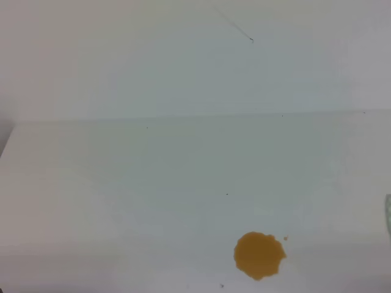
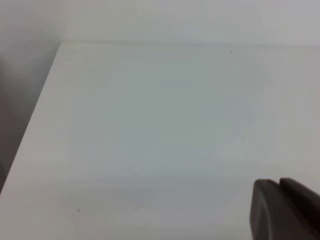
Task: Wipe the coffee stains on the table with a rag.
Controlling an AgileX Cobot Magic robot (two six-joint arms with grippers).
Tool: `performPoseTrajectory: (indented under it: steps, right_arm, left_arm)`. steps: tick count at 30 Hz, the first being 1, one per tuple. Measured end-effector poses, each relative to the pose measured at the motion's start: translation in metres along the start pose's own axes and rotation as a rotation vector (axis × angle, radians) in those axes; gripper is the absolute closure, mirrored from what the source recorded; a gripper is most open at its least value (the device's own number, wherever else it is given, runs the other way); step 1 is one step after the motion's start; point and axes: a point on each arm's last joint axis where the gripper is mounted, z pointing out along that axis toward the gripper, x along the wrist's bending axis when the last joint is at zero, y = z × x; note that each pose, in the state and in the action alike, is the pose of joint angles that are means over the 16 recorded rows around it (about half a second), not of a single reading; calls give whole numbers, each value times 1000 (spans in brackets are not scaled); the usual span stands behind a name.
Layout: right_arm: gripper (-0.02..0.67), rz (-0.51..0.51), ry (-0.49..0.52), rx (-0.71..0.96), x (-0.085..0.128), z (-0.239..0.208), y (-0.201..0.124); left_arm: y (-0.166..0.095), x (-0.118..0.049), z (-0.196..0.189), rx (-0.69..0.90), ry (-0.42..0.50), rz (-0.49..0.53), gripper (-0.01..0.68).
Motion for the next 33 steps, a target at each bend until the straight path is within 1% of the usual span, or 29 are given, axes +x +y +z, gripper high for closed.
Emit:
performPoseTrajectory:
  steps: [22, 26, 29, 31, 33]
  right_arm:
    - [652, 0, 0, 3, 0, 0, -1]
    - [652, 6, 0, -22, 0, 0, 2]
    - [652, 39, 5, -68, 0, 0, 6]
    - [652, 89, 14, -105, 1, 0, 9]
    - [652, 162, 24, -151, 1, -1, 14]
  left_arm:
    - [0, 0, 0, 0, 0, -1, 675]
    - [0, 0, 0, 0, 0, -1, 675]
    - [0, 0, 0, 0, -1, -2, 675]
    - [0, 0, 0, 0, -1, -2, 675]
    - [0, 0, 0, 0, -1, -2, 675]
